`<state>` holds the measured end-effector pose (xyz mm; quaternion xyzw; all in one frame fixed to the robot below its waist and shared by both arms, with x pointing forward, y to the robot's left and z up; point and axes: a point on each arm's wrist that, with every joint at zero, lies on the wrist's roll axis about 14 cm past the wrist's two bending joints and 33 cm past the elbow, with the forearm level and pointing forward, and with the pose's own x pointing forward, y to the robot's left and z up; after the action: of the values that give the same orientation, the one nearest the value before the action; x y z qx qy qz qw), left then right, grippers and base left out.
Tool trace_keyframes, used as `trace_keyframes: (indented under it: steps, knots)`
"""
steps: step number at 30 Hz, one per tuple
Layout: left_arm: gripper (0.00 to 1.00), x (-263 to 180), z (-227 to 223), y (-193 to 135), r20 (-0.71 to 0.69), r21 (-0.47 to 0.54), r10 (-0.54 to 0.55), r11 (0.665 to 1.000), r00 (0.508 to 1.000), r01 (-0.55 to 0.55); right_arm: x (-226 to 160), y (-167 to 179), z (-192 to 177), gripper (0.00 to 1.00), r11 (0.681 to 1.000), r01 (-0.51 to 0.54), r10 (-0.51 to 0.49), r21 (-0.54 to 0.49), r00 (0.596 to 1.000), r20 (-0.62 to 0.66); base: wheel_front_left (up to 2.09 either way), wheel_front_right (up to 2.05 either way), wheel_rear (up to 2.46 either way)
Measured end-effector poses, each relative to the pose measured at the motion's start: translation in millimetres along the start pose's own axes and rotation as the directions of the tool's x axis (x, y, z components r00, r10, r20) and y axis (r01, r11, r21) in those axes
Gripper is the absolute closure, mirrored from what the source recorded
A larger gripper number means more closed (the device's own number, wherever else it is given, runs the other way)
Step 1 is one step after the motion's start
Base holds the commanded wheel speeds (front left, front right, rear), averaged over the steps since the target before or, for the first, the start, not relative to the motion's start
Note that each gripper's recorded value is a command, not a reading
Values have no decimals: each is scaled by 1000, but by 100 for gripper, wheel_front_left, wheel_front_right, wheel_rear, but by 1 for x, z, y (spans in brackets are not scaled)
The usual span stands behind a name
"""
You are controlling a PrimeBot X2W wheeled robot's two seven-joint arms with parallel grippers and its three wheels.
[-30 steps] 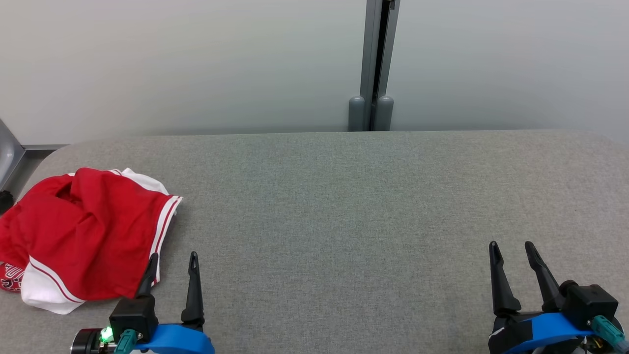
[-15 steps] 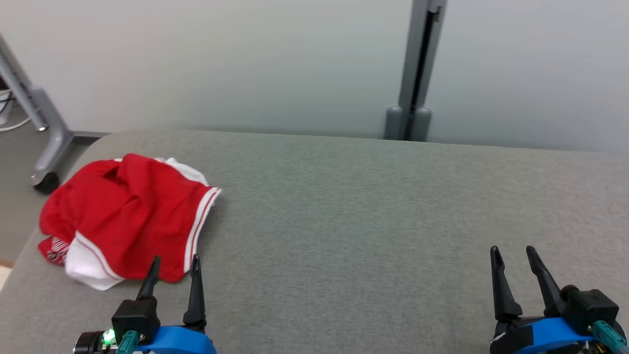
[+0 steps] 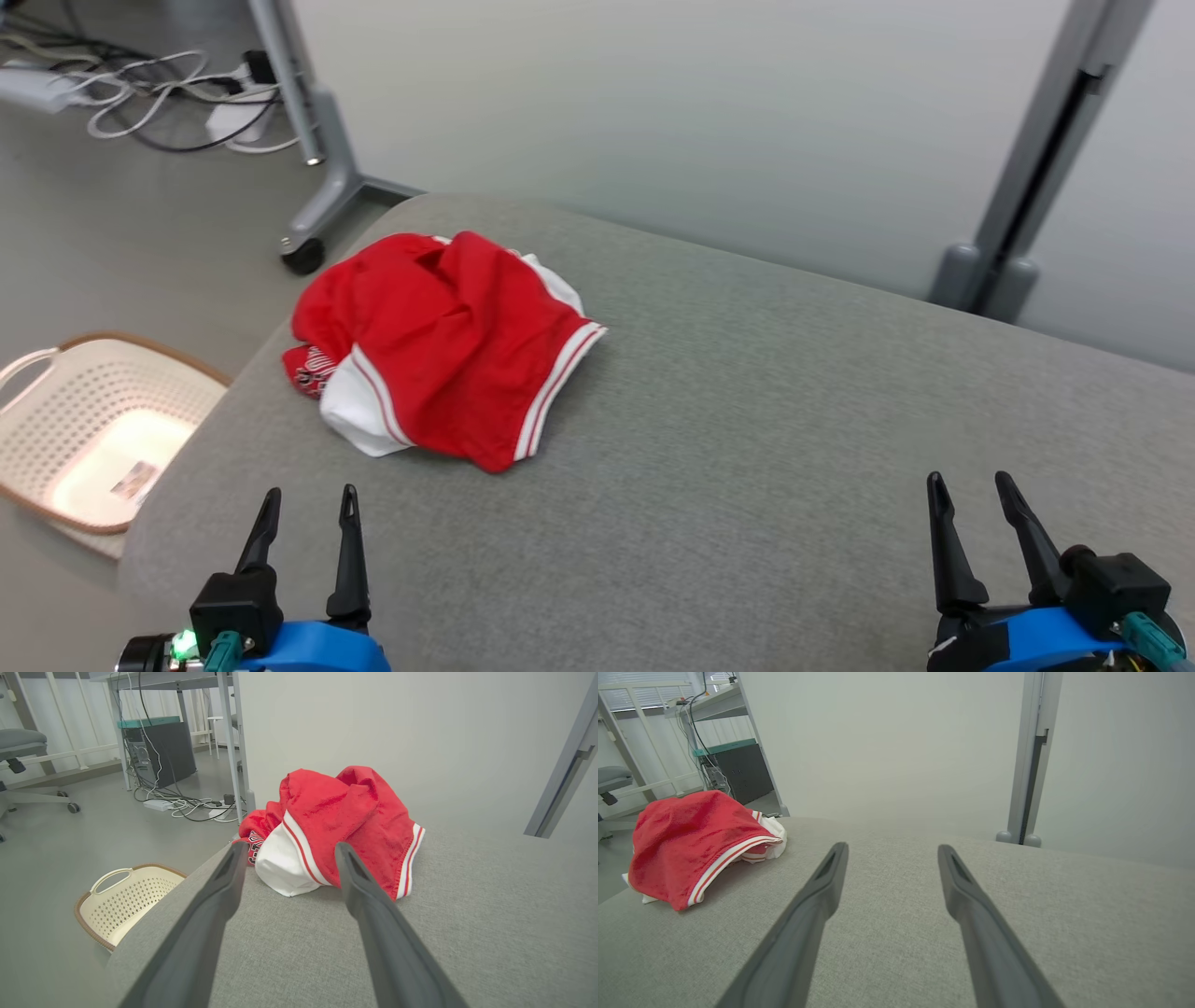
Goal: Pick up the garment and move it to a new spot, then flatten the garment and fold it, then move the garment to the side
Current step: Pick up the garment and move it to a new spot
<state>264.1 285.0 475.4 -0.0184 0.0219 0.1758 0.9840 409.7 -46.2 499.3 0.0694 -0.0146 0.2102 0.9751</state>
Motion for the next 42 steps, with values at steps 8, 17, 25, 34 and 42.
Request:
trace_keyframes:
  steps: [8, 17, 25, 34, 42]
  knots:
    - [0, -21, -5, 35, -20, 0, 121, 993, 992, -121, 24, 38, -14, 0, 993, -116, 117, 25, 993, -32, 0, 0, 0]
    - [0, -26, -9, 46, -38, 2, 174, 985, 984, -174, 37, 51, -26, 0, 987, -156, 158, 45, 986, -53, 0, 0, 0]
    - [0, -24, -12, 40, -50, 3, 158, 987, 986, -158, 37, 46, -28, 0, 989, -138, 141, 50, 988, -57, 0, 0, 0]
    - [0, 11, 20, 41, -3, -31, 139, 990, 990, -139, 33, 23, -35, 0, 995, -77, 81, 63, 994, -70, 0, 0, 0]
    - [0, 74, 56, 44, -60, -47, 80, 995, 995, -83, 35, 1, -49, 0, 997, -24, 30, 67, 995, -92, 0, 0, 0]
